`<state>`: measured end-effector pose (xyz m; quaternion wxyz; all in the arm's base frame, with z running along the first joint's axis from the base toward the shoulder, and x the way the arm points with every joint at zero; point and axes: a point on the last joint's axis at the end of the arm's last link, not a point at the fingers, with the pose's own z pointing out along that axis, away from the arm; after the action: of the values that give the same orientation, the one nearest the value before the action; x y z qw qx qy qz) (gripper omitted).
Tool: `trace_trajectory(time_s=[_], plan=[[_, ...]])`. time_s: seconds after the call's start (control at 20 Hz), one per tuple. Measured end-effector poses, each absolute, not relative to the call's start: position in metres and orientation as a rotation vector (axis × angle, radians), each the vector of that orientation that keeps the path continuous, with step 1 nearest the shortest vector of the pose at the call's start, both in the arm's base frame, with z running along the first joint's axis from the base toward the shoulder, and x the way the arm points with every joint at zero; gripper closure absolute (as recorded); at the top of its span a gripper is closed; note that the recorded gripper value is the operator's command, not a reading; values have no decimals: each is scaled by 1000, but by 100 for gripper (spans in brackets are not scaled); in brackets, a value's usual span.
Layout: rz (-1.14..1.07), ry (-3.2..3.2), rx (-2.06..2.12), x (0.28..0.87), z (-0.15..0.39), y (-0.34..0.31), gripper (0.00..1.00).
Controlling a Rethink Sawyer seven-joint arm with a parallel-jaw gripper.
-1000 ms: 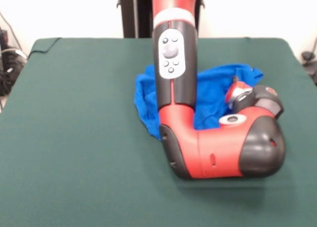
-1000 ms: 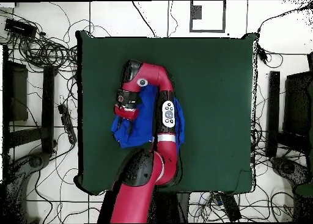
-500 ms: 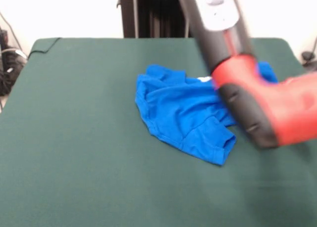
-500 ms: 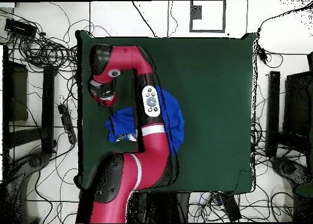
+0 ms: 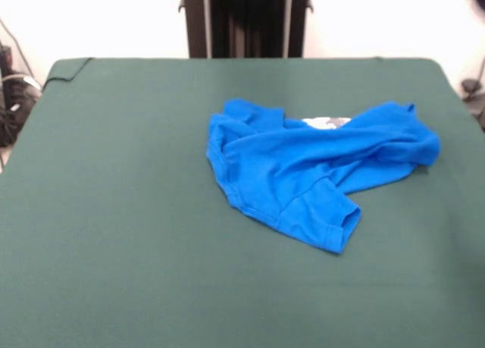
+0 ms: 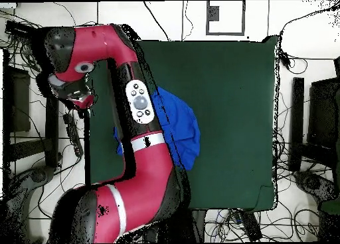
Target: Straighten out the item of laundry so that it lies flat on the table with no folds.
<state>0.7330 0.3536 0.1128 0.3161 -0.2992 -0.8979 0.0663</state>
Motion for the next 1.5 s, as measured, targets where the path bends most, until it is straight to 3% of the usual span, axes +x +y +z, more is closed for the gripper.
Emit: trace_trajectory(time_s=[0.3,0.7,1.0,1.5], plan=[[358,-2583,-855,733,199,384,0],[568,-2817,-934,726,250,418,0],[562,-2957,-953,736,238,423,0],[371,-3007,-981,765,181,386,0]])
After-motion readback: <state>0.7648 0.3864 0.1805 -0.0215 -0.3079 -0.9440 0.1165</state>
